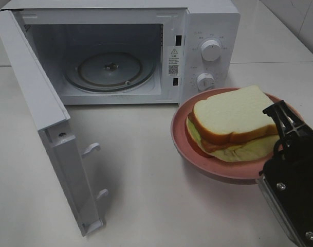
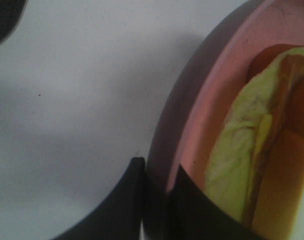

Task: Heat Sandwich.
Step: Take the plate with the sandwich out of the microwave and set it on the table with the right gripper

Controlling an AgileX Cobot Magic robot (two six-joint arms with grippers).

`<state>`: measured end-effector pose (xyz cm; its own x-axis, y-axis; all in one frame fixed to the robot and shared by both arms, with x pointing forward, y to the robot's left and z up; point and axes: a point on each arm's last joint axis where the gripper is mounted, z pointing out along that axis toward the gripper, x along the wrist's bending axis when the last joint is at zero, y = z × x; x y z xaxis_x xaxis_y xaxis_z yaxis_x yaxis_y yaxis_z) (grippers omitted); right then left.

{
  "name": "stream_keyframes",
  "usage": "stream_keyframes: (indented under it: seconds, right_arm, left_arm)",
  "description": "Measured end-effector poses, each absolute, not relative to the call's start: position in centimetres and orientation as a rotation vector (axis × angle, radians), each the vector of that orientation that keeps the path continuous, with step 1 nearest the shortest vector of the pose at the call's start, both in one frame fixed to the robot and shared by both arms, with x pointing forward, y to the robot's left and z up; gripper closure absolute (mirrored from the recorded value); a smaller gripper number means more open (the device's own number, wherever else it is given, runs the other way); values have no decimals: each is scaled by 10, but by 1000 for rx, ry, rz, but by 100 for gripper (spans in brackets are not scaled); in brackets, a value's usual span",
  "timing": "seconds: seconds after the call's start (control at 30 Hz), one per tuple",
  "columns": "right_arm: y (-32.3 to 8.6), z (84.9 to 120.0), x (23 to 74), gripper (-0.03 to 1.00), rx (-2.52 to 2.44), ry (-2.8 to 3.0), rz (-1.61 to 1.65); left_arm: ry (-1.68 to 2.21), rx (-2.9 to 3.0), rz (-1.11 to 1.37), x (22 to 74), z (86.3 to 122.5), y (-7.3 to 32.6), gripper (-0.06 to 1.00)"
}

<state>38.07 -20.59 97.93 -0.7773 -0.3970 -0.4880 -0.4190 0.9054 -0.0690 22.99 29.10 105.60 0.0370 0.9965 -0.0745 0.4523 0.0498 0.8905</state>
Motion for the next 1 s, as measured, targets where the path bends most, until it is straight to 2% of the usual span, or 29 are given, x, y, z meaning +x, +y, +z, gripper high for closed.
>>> stream_keyframes:
  seconds: [0.57,1.0]
  right_arm:
    - [-226,983,382,87,-166,2567,-82]
    - [-242,983,380,87,419,2532,-158]
  left_arm:
    - [1530,1516,862,230,1056,291,-2]
    - [1530,1516,862,230,1056,291,-2]
